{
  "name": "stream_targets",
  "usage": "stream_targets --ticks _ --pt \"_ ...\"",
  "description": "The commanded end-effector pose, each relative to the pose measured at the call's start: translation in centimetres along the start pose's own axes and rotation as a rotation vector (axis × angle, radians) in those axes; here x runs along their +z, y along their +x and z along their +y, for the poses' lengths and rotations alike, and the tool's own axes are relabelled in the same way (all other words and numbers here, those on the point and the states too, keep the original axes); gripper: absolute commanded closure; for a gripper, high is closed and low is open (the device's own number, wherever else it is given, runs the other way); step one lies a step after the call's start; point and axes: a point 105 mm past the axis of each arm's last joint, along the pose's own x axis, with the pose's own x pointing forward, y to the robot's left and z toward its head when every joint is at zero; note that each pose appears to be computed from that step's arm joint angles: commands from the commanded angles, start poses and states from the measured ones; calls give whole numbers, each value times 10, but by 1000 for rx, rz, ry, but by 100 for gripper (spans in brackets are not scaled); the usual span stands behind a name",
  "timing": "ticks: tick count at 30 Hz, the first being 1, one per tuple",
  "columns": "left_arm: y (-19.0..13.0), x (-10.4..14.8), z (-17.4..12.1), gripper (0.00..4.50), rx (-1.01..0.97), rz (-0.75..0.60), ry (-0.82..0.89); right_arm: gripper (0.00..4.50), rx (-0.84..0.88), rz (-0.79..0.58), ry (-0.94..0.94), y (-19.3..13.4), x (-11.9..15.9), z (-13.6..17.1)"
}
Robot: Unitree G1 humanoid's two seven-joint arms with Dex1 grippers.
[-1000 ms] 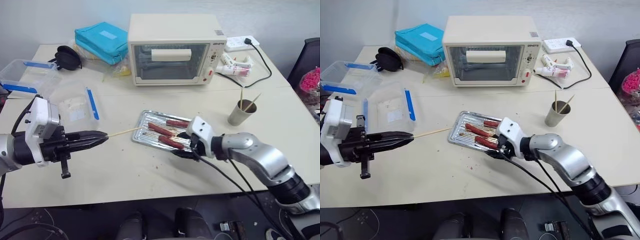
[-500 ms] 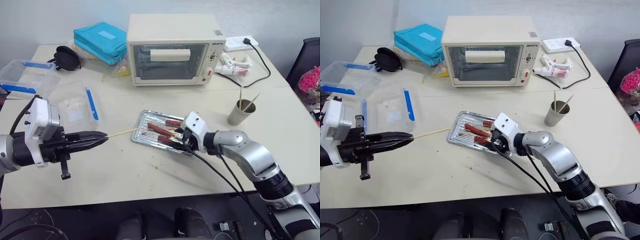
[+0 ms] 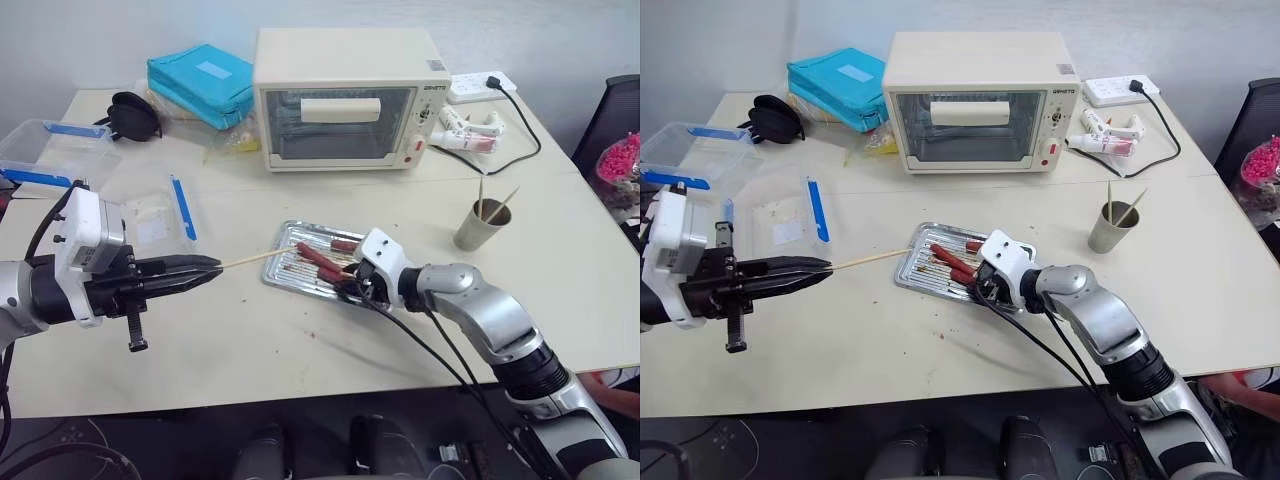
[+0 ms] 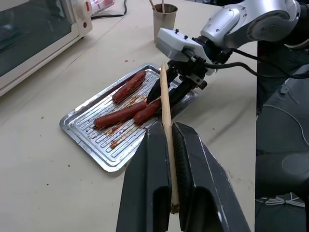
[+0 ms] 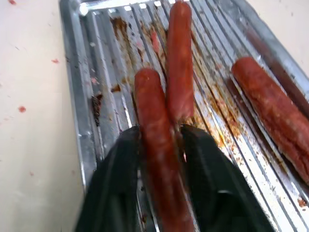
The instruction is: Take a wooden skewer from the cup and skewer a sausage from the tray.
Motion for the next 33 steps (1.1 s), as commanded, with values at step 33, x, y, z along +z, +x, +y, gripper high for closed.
stream_targets --ticks 33 --pt "20 -12 3 450 -228 23 -3 443 348 -159 -325 -123 57 -6"
